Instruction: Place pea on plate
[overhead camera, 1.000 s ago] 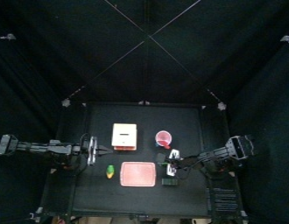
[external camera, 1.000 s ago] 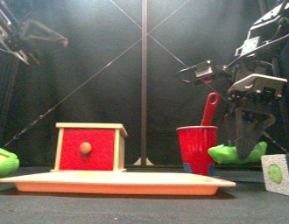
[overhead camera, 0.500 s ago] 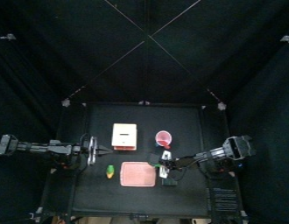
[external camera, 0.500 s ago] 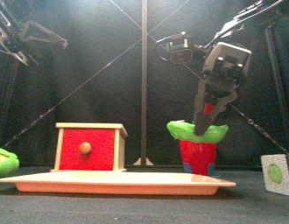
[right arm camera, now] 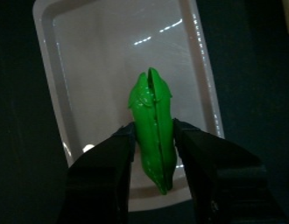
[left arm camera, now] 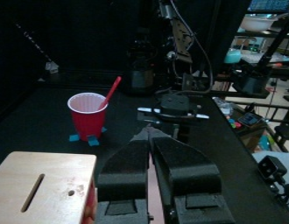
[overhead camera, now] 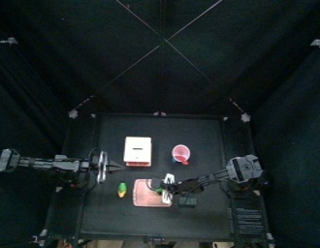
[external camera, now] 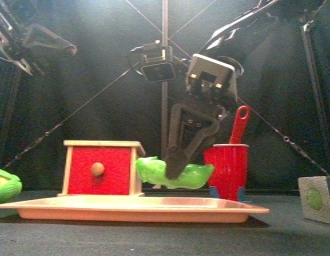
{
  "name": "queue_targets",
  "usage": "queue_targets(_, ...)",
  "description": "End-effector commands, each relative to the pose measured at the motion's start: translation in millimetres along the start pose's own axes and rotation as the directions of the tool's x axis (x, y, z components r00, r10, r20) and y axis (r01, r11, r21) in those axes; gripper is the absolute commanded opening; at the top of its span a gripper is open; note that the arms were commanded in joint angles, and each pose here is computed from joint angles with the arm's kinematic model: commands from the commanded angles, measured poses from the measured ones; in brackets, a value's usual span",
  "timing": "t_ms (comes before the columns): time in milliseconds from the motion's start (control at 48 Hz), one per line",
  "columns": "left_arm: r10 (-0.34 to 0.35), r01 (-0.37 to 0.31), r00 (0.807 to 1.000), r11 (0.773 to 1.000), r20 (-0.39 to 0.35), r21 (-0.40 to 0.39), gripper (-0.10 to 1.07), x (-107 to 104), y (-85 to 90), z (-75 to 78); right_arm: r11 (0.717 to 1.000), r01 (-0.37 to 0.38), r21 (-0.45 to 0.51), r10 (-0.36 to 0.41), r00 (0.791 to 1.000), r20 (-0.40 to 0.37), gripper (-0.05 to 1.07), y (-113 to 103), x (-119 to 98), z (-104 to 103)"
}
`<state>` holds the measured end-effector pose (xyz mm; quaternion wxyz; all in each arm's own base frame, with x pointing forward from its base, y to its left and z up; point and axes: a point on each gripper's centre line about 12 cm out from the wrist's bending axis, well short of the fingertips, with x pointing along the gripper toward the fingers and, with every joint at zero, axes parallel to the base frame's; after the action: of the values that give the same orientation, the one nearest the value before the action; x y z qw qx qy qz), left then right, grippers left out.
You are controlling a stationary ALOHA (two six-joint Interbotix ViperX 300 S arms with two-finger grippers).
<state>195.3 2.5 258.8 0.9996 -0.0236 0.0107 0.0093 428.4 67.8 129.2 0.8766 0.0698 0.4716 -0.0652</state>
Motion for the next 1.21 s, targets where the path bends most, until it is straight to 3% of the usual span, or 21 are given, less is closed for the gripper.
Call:
queue_targets(0, 0.002, -0.002, 1.0, 1.0, 0.015, -0.002, 0.42, 1.6, 0.1, 5.0, 1.0, -0.025, 0.01, 0.024, 0.998, 0.052, 0.65, 7.3, -6.8, 19.5)
queue_targets(354, 0.003, -0.003, 1.0, 1.0, 0.012, 0.001, 0.42, 1.4, 0.4, 3.8, 1.0, -0.024, 0.009, 0.024, 0.999, 0.049, 0.69, 11.4, 3.8, 23.6)
queue_targets(708, 0.006, -0.006, 1.0, 1.0, 0.011, 0.0, 0.42, 1.3, 1.1, 3.2, 1.0, -0.019, 0.01, 0.019, 0.999, 0.048, 0.93, 9.9, 3.6, 24.7)
queue_targets(1188, 0.006, -0.006, 1.0, 1.0, 0.011, 0.001, 0.42, 1.3, 1.1, 3.2, 1.0, -0.027, 0.014, 0.026, 0.997, 0.074, 0.94, 10.1, -9.1, 31.9)
